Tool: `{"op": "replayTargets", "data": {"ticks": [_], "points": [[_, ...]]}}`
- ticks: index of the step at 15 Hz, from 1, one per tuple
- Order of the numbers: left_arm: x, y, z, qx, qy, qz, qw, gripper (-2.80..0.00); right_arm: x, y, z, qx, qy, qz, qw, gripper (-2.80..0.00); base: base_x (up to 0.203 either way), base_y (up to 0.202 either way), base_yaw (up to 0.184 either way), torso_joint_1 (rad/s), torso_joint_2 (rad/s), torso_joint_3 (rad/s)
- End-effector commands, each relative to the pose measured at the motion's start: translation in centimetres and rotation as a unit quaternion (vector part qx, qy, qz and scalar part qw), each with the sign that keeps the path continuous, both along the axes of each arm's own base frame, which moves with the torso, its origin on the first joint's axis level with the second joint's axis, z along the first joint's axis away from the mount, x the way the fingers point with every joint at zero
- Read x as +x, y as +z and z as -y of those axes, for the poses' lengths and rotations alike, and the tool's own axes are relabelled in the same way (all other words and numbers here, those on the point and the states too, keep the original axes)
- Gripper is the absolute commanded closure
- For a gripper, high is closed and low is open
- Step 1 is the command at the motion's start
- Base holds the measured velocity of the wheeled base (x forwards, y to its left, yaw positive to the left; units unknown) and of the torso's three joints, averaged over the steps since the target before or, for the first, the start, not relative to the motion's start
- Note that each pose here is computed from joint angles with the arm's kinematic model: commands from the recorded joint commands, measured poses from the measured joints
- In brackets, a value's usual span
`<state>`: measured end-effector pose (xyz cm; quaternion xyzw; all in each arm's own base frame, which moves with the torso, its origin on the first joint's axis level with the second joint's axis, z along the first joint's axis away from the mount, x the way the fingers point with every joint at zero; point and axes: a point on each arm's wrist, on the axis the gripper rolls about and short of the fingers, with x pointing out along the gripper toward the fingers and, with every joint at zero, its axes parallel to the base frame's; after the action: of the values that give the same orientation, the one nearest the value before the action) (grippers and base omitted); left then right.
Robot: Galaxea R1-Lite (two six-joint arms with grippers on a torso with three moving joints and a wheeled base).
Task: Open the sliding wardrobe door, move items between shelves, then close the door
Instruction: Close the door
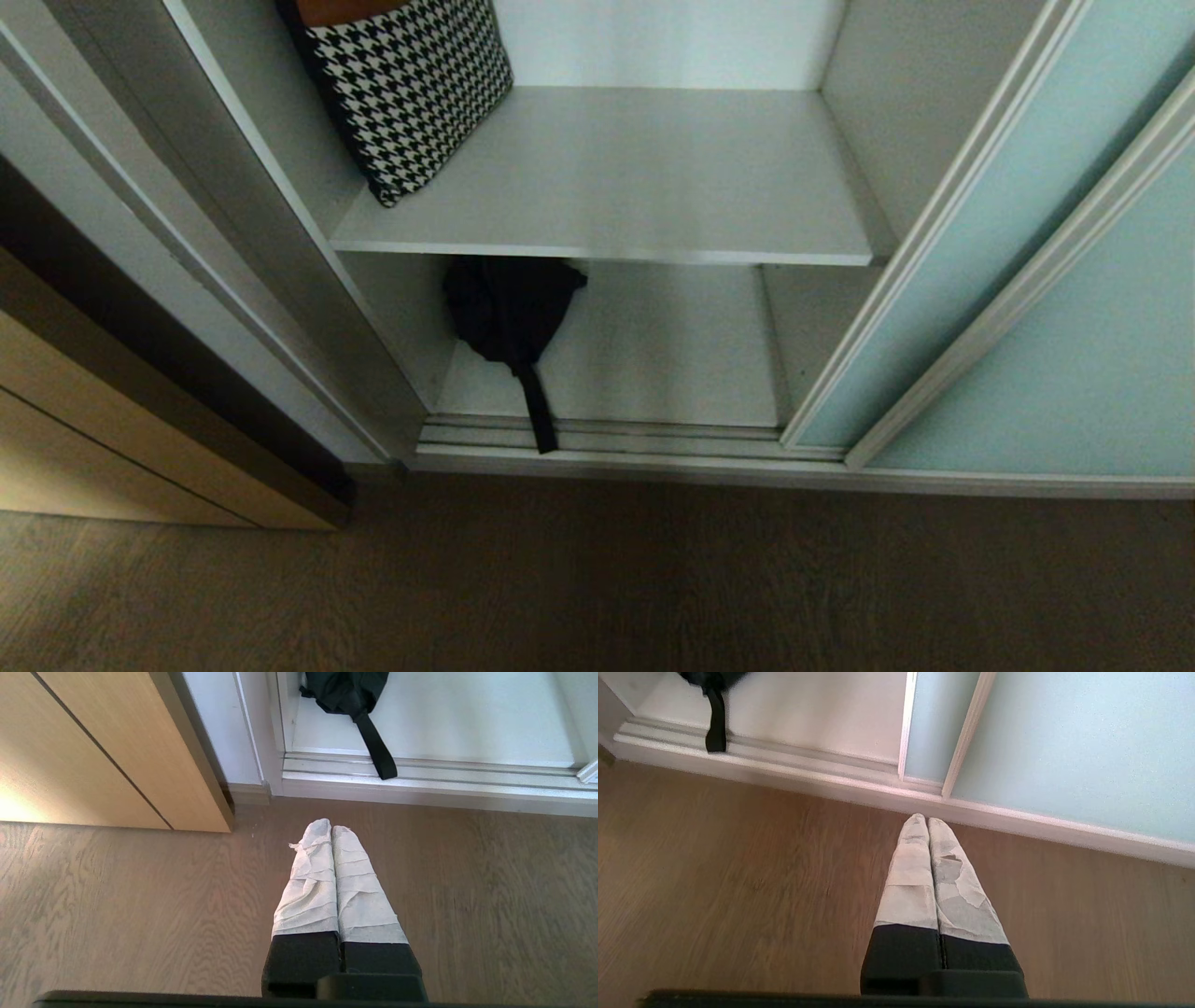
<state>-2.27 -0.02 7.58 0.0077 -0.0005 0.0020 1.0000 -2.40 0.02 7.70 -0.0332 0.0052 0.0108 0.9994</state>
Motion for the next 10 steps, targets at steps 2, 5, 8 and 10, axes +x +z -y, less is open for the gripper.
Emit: {"op": "replayTargets", "data": {"ticks": [2,5,8,10], "points": [[0.0,0.0,0.0,0.000,0.000,-0.001,1.0000,0.00,-1.7,4.4,0.0,0.010,0.001,0.045,0.999,0.00,0.000,0.000,0.000,0.000,0.00,0.000],[0.0,0.0,0.0,0.000,0.000,-0.001,1.0000,0.00,-4.0,11.6,0.0,0.032,0.002,0.079,0.996,0.00,0.000,0.000,0.000,0.000,0.00,0.000],[0.0,0.0,0.0,0.000,0.000,-0.001,1.0000,0.00,-3.0,17.8,0.0,0.057,0.005,0.062,0.996,0.00,0.000,0.000,0.000,0.000,0.00,0.000],[0.0,0.0,0.0,0.000,0.000,-0.001,1.0000,0.00,-2.4,21.6,0.1,0.094,0.020,0.062,0.993,0.00,0.000,0.000,0.000,0.000,0.00,0.000]]}}
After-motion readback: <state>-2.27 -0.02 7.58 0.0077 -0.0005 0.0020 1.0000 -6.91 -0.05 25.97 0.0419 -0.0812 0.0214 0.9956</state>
